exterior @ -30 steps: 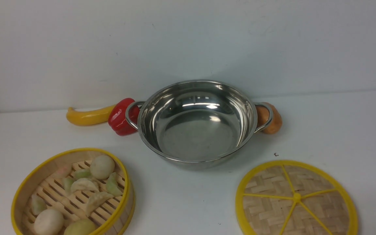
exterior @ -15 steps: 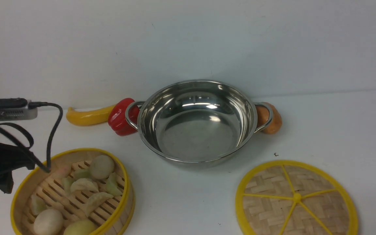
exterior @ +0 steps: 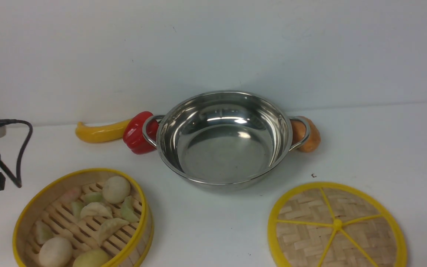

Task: Place the steamer in the pot on the white table, and put the lid on the steamer.
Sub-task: 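Grasp the rim of the steamer basket holding the buns with the left gripper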

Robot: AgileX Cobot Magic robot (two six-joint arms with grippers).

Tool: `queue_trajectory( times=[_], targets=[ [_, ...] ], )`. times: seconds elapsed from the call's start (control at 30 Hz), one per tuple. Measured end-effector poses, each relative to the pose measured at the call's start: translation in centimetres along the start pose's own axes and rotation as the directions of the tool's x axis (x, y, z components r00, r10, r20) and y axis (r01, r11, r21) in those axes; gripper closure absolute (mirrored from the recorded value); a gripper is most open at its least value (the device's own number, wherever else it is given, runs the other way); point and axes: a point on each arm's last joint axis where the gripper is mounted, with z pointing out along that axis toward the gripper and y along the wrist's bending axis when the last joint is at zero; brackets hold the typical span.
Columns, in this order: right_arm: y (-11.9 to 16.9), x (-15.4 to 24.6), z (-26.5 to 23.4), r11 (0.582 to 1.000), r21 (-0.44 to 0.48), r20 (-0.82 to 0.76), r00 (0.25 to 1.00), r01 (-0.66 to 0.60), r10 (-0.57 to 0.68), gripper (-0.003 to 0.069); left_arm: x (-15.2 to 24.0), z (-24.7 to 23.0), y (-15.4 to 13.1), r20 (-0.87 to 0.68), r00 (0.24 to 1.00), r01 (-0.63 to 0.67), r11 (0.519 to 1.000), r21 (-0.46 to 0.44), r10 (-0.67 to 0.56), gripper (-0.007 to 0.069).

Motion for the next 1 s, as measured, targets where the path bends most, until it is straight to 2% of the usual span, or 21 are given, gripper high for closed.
queue_trajectory(
  times=[0.07,0.17,0.27,0.5,0.67,1.0],
  targets=[
    [0.0,0.0,0.0,1.000,0.000,0.000,1.000,0.000,0.000,0.0415,-0.2,0.1,-0.1,0.025,1.000,-0.013,0.995,0.102,0.010,0.0384],
    [0.0,0.0,0.0,1.000,0.000,0.000,1.000,0.000,0.000,0.0415,-0.6,0.4,-0.8,0.090,0.991,-0.114,0.968,0.225,0.095,0.0384],
    [0.0,0.0,0.0,1.000,0.000,0.000,1.000,0.000,0.000,0.0415,-0.9,1.2,-1.3,0.111,0.984,-0.166,0.946,0.278,0.140,0.0384],
    [0.0,0.0,0.0,1.000,0.000,0.000,1.000,0.000,0.000,0.0415,-0.7,4.4,-0.7,0.012,0.982,-0.187,0.948,0.258,0.190,0.0384],
    [0.0,0.0,0.0,1.000,0.000,0.000,1.000,0.000,0.000,0.0414,-0.7,4.6,-0.6,0.011,0.982,-0.184,0.950,0.250,0.188,0.0383],
    [0.0,0.0,0.0,1.000,0.000,0.000,1.000,0.000,0.000,0.0414,-0.7,5.3,-0.4,-0.010,0.983,-0.176,0.957,0.231,0.183,0.0258]
  ],
)
